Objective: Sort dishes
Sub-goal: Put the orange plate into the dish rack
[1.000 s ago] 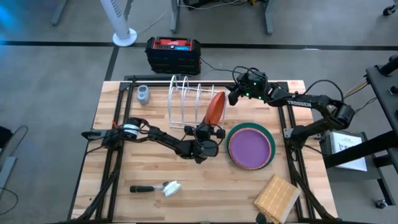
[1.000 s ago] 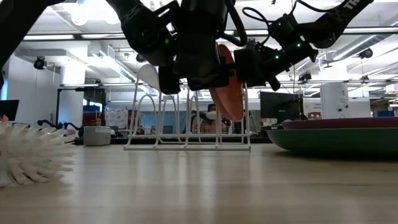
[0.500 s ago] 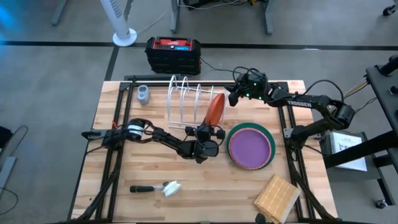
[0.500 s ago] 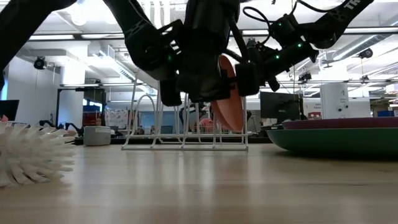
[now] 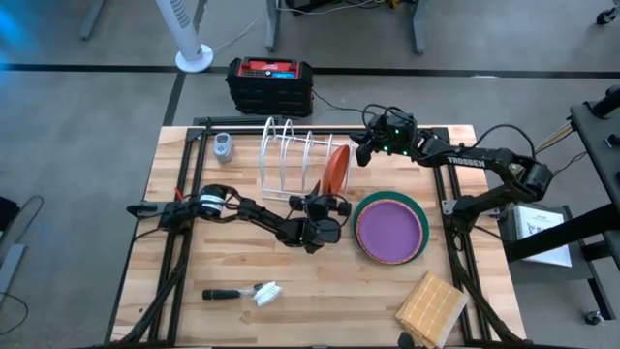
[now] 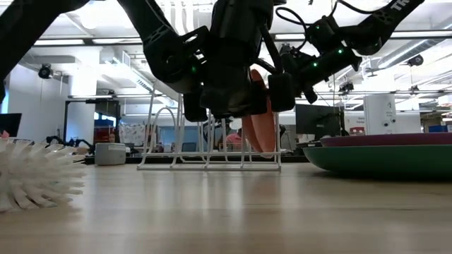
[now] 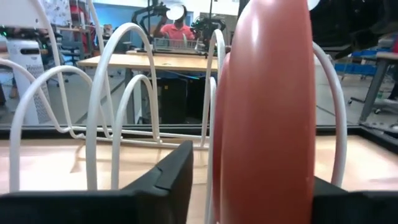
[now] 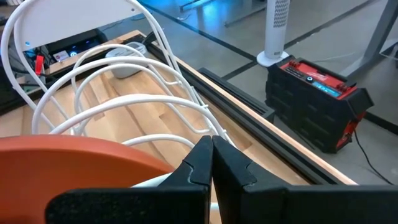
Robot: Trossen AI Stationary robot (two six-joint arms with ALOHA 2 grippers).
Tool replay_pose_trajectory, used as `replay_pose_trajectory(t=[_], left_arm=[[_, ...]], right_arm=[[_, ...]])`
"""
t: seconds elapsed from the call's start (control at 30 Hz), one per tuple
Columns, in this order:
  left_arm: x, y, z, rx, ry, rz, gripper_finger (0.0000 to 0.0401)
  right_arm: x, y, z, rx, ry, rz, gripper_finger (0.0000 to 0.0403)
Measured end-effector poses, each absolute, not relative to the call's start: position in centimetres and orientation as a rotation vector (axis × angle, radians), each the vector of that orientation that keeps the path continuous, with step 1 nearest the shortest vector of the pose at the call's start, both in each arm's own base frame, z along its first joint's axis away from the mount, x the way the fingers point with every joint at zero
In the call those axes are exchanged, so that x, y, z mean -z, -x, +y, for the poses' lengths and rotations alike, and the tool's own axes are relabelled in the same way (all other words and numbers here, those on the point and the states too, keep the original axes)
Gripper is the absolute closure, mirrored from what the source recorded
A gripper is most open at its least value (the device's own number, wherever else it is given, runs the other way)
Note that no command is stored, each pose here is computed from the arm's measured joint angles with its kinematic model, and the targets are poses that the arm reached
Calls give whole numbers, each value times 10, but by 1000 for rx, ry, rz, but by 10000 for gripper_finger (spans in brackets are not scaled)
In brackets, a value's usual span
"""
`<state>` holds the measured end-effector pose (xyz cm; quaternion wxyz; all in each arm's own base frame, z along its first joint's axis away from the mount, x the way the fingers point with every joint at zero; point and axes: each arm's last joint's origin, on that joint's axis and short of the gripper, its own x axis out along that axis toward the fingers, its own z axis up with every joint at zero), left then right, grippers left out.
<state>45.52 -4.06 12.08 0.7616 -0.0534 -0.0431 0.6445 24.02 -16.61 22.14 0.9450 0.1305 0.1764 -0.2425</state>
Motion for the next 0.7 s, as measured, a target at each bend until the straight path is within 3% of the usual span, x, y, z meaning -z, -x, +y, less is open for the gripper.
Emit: replay_pose_trajectory(t=[0.4, 0.7], left_arm=[[-137, -453, -47, -1403, 0, 0, 180], [-151, -450, -63, -1368, -28, 22, 160]], right_arm=[[-221, -240, -166, 496, -258, 369, 403], [-228, -230, -160, 499, -260, 397, 403]])
